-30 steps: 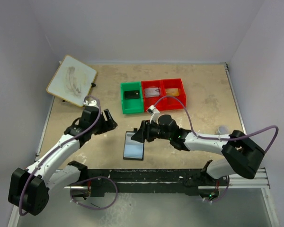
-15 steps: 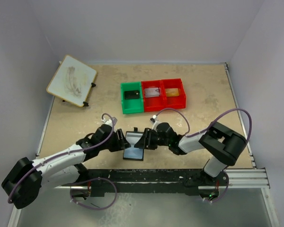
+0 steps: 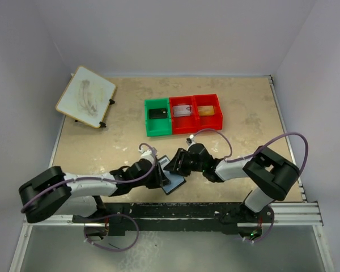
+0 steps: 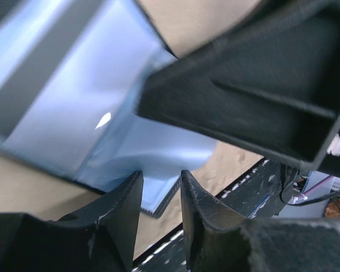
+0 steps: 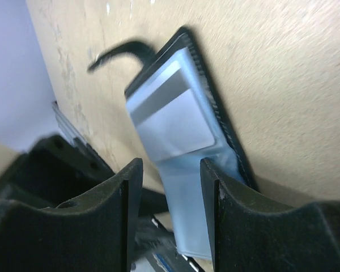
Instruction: Take the credit cards out of the card holder
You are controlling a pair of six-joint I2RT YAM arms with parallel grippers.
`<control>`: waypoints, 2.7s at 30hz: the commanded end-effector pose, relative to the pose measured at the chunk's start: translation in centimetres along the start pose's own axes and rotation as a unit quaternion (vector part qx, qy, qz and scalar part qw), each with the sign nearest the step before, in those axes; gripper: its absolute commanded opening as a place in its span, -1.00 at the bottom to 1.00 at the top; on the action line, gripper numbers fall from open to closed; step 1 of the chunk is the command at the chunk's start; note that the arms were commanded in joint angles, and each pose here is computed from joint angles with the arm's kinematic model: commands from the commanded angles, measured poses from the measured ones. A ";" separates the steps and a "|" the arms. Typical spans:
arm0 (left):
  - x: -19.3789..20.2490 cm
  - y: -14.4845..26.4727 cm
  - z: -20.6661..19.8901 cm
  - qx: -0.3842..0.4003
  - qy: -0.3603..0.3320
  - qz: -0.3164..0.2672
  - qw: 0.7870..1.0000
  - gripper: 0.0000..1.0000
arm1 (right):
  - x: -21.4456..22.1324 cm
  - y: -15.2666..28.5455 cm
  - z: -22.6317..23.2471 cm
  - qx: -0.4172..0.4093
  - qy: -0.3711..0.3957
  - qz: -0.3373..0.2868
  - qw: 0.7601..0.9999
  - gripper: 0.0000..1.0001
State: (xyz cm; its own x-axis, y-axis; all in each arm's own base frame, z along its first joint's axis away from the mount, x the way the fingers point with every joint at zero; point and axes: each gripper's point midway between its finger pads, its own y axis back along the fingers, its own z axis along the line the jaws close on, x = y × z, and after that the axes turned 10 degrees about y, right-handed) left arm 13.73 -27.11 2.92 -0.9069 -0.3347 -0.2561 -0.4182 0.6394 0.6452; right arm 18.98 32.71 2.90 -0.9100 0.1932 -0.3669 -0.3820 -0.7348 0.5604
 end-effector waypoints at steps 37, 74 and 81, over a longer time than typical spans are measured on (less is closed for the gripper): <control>-11.1 -1.3 -5.3 -0.106 -0.199 -0.102 0.969 -0.14 | -3.6 1.9 1.4 0.017 -0.038 -0.080 0.996 -0.14; -6.5 -4.4 1.4 -0.170 -0.233 0.020 0.957 -0.42 | -2.1 1.0 -6.9 0.130 -0.209 -0.123 0.961 -0.64; -6.7 -4.4 0.9 -0.165 -0.232 0.019 0.959 -0.44 | -1.6 0.8 -6.5 0.102 -0.210 -0.113 0.966 -0.92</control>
State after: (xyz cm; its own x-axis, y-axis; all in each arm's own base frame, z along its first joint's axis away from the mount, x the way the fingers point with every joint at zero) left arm 23.47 -27.29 2.36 -0.8381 0.0585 -0.5424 -0.4897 0.3575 0.7952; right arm 21.31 29.32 1.35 -0.7898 0.5928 -0.1575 -0.5541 -0.5795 0.5977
